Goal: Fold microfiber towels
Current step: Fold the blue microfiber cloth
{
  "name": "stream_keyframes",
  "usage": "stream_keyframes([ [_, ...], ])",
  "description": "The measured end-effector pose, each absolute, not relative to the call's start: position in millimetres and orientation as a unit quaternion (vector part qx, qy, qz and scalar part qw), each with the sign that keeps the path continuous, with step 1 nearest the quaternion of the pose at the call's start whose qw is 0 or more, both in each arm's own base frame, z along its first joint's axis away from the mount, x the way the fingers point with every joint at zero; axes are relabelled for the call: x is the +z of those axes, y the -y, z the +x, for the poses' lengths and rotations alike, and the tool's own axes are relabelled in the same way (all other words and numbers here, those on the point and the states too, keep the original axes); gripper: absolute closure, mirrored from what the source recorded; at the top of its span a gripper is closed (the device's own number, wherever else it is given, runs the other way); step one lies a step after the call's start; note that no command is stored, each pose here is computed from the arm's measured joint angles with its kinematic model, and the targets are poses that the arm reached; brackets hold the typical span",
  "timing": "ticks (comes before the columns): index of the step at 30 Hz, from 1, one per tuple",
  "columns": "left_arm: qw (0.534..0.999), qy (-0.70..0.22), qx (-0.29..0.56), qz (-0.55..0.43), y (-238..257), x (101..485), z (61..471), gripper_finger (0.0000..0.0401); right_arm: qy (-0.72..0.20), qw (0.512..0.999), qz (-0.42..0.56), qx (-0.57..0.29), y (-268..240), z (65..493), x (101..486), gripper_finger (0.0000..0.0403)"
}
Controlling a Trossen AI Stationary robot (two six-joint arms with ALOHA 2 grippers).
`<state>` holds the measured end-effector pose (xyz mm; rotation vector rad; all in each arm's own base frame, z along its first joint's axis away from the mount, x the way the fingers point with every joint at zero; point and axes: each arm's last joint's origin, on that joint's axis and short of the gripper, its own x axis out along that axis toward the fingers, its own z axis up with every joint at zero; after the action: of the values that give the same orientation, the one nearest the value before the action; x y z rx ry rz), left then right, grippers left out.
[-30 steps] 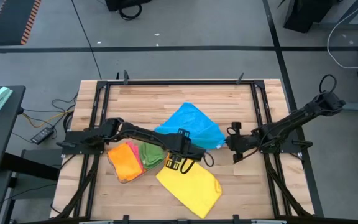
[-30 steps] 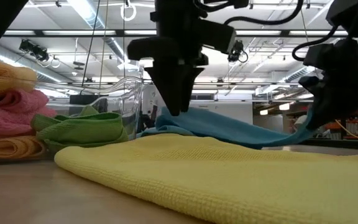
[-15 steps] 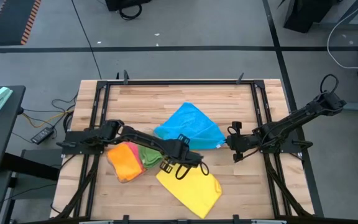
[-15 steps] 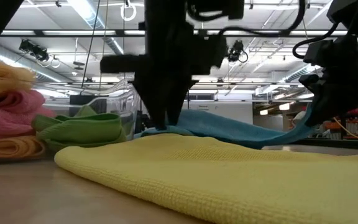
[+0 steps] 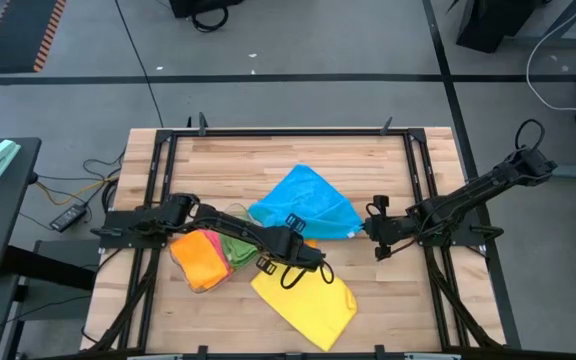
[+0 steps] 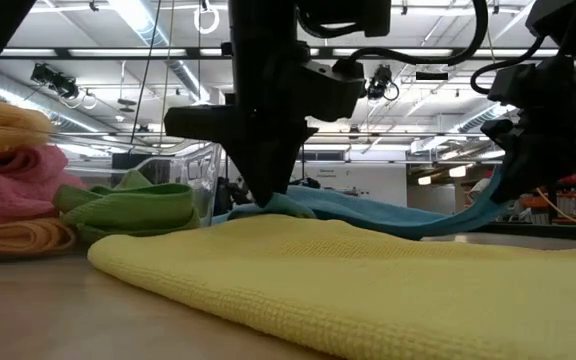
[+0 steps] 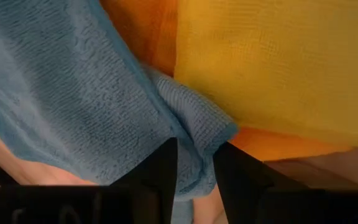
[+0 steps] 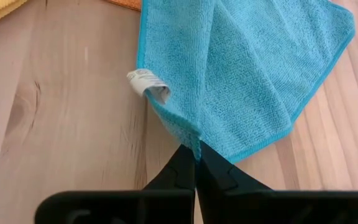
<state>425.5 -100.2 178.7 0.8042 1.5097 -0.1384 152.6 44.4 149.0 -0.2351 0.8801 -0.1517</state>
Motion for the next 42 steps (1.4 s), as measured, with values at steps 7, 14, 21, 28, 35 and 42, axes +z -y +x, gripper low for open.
stream_keyframes([
  [7, 0.636, -0.678, -0.060, 0.362, 100.8, 190.3, 422.4, 0.0283, -0.425, 0.895, -0.113, -0.073, -44.4, 152.6, 149.0, 0.0397],
  [14, 0.653, -0.676, -0.037, 0.339, 95.6, 194.6, 425.7, 0.0282, -0.425, 0.896, -0.111, -0.073, -44.5, 152.6, 148.9, 0.0397],
  [21, 0.647, -0.684, -0.045, 0.335, 96.5, 185.7, 427.6, 0.0283, -0.425, 0.896, -0.108, -0.072, -44.6, 152.6, 148.9, 0.0397],
  [28, 0.623, -0.693, -0.074, 0.355, 101.6, 181.2, 424.3, 0.0284, -0.425, 0.896, -0.106, -0.073, -44.6, 152.7, 148.9, 0.0397],
  [35, 0.615, -0.696, -0.083, 0.362, 102.0, 181.3, 423.1, 0.0302, -0.425, 0.896, -0.106, -0.073, -44.6, 152.6, 148.9, 0.0397],
  [42, 0.616, -0.695, -0.079, 0.363, 100.9, 181.4, 423.8, 0.0326, -0.424, 0.896, -0.106, -0.073, -44.6, 152.7, 149.0, 0.0397],
])
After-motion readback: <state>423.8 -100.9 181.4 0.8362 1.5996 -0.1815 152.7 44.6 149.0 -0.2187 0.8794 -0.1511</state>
